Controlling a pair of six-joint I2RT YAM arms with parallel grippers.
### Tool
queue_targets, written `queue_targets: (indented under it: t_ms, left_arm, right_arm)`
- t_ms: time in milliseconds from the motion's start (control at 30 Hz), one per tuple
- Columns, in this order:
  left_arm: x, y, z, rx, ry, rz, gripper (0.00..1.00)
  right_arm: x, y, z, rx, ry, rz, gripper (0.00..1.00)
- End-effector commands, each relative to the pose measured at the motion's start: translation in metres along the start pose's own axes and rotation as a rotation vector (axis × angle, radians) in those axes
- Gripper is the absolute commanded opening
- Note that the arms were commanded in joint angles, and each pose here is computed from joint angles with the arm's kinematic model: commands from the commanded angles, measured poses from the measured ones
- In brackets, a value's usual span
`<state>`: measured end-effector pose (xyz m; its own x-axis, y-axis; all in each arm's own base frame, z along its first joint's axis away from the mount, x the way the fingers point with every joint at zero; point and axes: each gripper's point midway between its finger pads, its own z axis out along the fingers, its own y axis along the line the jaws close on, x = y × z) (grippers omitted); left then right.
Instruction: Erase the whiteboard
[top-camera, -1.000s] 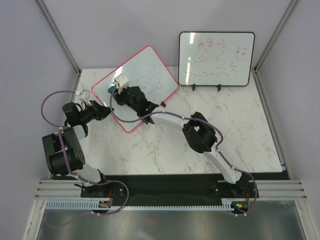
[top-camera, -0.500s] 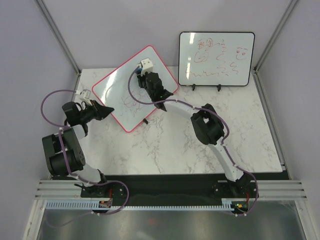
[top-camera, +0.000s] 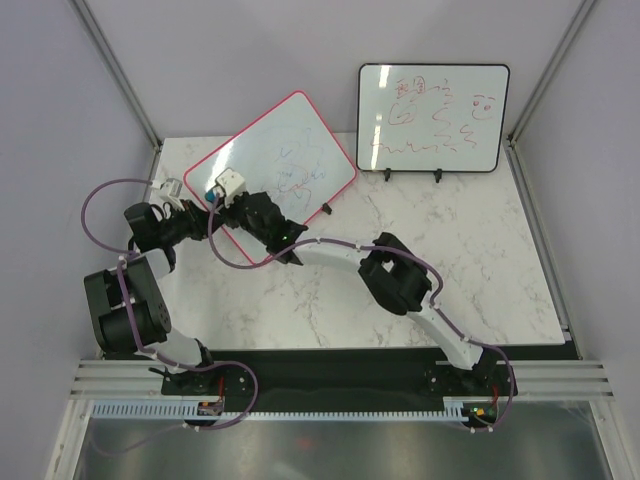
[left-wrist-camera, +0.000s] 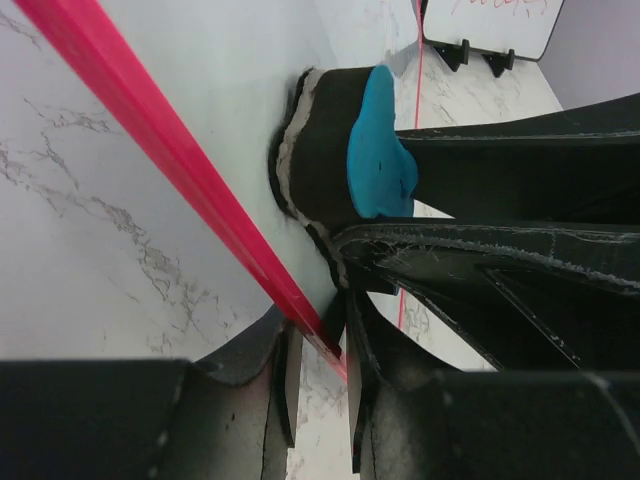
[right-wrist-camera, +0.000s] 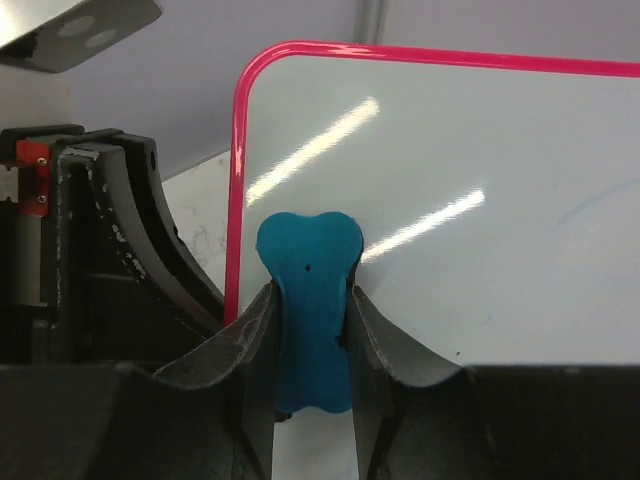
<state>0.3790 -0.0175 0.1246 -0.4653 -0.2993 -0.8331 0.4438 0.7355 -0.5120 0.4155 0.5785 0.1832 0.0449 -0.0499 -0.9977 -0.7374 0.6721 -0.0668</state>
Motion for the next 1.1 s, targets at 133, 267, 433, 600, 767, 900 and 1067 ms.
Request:
queue_targets:
  t_ms: [133,267,433,600,767,900,1067]
  left_arm:
    - [-0.022,0.008,0.001,-0.044,-0.037,0.192,0.02]
    - [-0.022,0.010,0.001,-0.051,-0.031,0.197,0.02]
    - [-0.023,0.010,0.000,-0.053,-0.028,0.203,0.02]
    - [-0.023,0.010,0.000,-0.051,-0.025,0.205,0.02]
    - [-0.025,0.008,0.000,-0.048,-0.023,0.210,0.02]
    - [-0.025,0.007,0.000,-0.044,-0.022,0.209,0.02]
    - [-0.027,0.007,0.000,-0.043,-0.024,0.213,0.02]
  right_arm:
    - [-0.022,-0.127,0.000,0.284,-0.054,0.100,0.00]
    - [-0.014,-0.185,-0.003,0.406,-0.043,0.153,0.00]
    - [-0.002,-0.220,-0.004,0.460,-0.024,0.215,0.00]
    - [-0.007,-0.162,0.002,0.282,-0.024,0.213,0.00]
    - [-0.006,-0.053,-0.003,0.014,-0.002,0.108,0.00]
    - [-0.006,-0.016,-0.018,-0.040,-0.001,0.037,0.00]
    - [0.004,-0.051,-0.027,0.059,0.037,0.042,0.00]
